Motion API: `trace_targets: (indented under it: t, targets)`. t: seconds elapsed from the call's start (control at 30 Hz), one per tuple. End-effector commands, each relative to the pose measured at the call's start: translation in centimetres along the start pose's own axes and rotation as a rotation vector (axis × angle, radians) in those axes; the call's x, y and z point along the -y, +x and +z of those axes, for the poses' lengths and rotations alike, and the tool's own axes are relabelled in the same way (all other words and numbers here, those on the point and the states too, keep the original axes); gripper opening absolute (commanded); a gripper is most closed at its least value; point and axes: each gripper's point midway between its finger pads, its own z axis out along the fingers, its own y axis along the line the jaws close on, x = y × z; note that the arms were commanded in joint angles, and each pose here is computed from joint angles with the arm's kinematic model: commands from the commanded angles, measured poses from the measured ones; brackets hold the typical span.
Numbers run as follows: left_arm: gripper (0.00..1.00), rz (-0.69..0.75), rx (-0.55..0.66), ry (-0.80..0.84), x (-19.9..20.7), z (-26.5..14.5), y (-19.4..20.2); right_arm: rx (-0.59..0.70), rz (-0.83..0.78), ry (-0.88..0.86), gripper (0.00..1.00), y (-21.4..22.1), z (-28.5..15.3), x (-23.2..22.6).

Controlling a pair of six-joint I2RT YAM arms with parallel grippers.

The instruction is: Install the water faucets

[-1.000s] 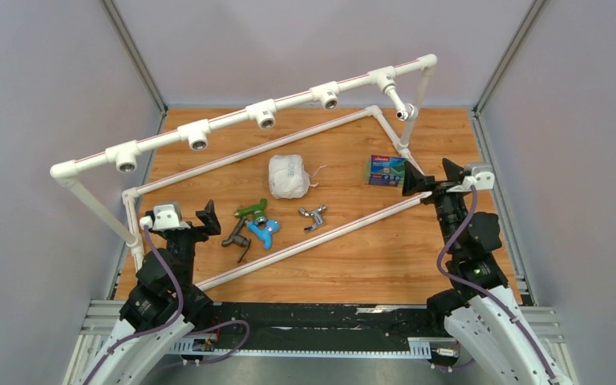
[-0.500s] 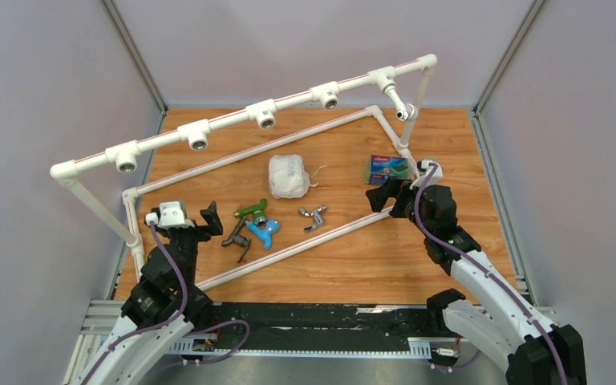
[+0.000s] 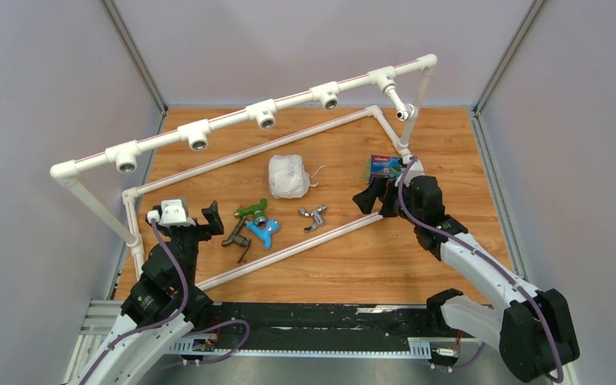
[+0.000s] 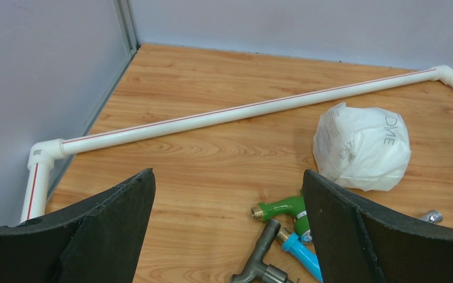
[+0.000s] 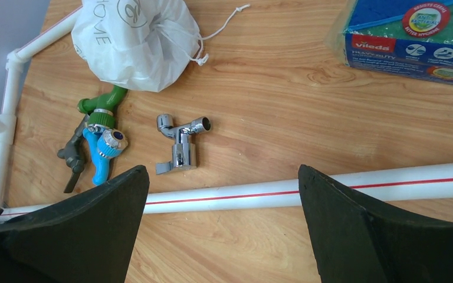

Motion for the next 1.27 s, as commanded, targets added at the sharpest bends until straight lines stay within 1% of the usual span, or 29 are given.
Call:
trace_targets:
  t: [0.0, 0.07, 0.2, 0.3, 0.33, 0.47, 0.53, 0.77, 0.93, 1.23]
  targets:
    - [1.00, -0.032, 0.015, 0.008, 0.0, -0.3, -1.5, 0.032, -0.036, -0.052, 1.00, -2.2, 1.2, -1.8]
    - [1.00, -0.033, 0.017, 0.006, 0.0, -0.3, -1.6, 0.004, -0.026, -0.021, 1.00, -1.6, 1.6, -1.1]
    - [1.00, -0.033, 0.012, 0.010, 0.0, -0.3, -1.5, -0.004, -0.042, 0.034, 1.00, -1.4, 1.3, -0.1]
    - [1.00, -0.035, 0.012, 0.015, 0.1, -0.3, -1.6, 0.056, -0.055, 0.073, 1.00, -2.5, 0.4, 0.4]
    - [1.00, -0.037, 0.014, 0.018, 0.1, -0.4, -1.6, 0.051, -0.056, 0.093, 1.00, -2.2, -0.1, 0.8]
    - [1.00, -0.042, 0.018, 0.015, 0.0, -0.5, -1.7, 0.119, -0.073, 0.138, 1.00, -3.1, -1.7, 1.4]
    - [1.00, -0.045, 0.022, 0.011, -0.1, -0.5, -1.8, 0.171, -0.079, 0.169, 1.00, -3.9, -2.6, 1.8]
    - [1.00, -0.055, 0.034, -0.011, -0.8, -0.8, -2.0, 0.289, -0.076, 0.243, 1.00, -6.3, -4.7, 2.5]
    - [1.00, -0.063, 0.042, -0.017, -0.9, -0.9, -2.2, 0.344, -0.070, 0.291, 1.00, -7.0, -6.0, 3.2]
    - [1.00, -0.060, 0.040, -0.018, -0.9, -0.8, -2.1, 0.367, -0.067, 0.335, 1.00, -7.2, -6.7, 3.9]
